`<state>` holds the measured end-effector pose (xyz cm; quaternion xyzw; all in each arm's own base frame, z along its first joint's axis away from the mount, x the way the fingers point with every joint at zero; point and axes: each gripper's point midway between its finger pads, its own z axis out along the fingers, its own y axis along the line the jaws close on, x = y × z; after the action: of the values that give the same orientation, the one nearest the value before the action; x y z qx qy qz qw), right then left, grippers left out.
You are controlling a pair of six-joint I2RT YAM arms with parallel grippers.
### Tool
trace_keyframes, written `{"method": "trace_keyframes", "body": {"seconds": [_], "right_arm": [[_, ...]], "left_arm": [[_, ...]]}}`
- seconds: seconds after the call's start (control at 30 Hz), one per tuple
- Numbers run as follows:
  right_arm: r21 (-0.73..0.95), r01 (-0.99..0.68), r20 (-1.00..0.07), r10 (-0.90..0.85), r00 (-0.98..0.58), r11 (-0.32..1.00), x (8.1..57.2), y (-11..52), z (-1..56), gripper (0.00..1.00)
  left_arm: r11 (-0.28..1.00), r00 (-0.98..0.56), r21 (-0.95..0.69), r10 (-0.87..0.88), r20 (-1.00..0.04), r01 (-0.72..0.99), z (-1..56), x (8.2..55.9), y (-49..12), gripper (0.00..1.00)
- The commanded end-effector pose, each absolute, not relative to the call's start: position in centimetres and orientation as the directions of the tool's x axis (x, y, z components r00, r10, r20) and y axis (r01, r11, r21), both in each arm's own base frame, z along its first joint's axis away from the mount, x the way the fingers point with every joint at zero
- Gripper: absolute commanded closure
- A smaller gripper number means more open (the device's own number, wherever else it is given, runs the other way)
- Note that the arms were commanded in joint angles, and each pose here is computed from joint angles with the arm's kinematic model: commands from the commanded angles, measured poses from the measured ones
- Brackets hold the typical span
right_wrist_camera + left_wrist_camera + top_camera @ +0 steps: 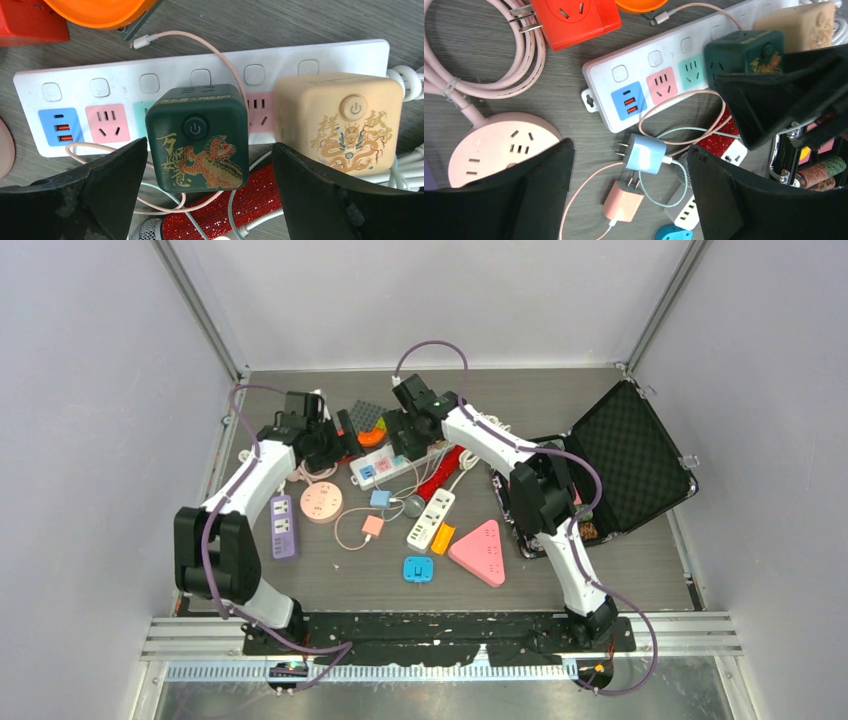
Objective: Insert the plug
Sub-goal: Insert the plug into the socket.
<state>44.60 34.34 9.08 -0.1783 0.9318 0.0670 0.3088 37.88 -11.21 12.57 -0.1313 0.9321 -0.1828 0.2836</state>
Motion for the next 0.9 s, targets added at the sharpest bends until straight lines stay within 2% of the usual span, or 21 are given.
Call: {"method": "trace_keyframes", "body": {"seconds": [0.0,0.07,0.17,0.23,0.63,0.83,0.87], "right_arm": [[0.035,-0.382,-0.618,-0.280,-0.734,0.924,44.7,33.8,11.0,0.02],[0.034,-0.394,-0.628,-0.287,-0.724,0.919,44.8,33.9,11.1,0.07],[0.027,-0.401,-0.636,-0.294,-0.714,0.916,45.1,34.0,11.4,0.25],[0.021,-0.400,-0.640,-0.295,-0.709,0.916,45.2,33.9,11.6,0.29],[-0.007,-0.423,-0.676,-0.316,-0.666,0.906,45.3,33.7,13.3,0.24],[-0.033,-0.446,-0.676,-0.348,-0.649,0.895,45.1,33.9,13.4,0.39],[-0.035,-0.447,-0.674,-0.352,-0.650,0.894,45.0,33.9,13.3,0.46]], "left_arm": [[0.924,-0.773,-0.371,-0.298,-0.560,-0.088,15.3,37.1,-10.2,0.13],[0.925,-0.771,-0.370,-0.296,-0.564,-0.085,15.4,36.7,-10.1,0.10],[0.927,-0.765,-0.364,-0.295,-0.572,-0.085,15.6,36.4,-9.8,0.09],[0.927,-0.767,-0.363,-0.296,-0.569,-0.088,15.4,36.2,-9.6,0.09],[0.926,-0.798,-0.363,-0.294,-0.526,-0.101,13.4,35.4,-9.4,0.10],[0.927,-0.804,-0.362,-0.291,-0.518,-0.103,12.9,35.4,-9.4,0.11],[0.926,-0.806,-0.361,-0.293,-0.515,-0.106,12.7,35.4,-9.4,0.11]]}}
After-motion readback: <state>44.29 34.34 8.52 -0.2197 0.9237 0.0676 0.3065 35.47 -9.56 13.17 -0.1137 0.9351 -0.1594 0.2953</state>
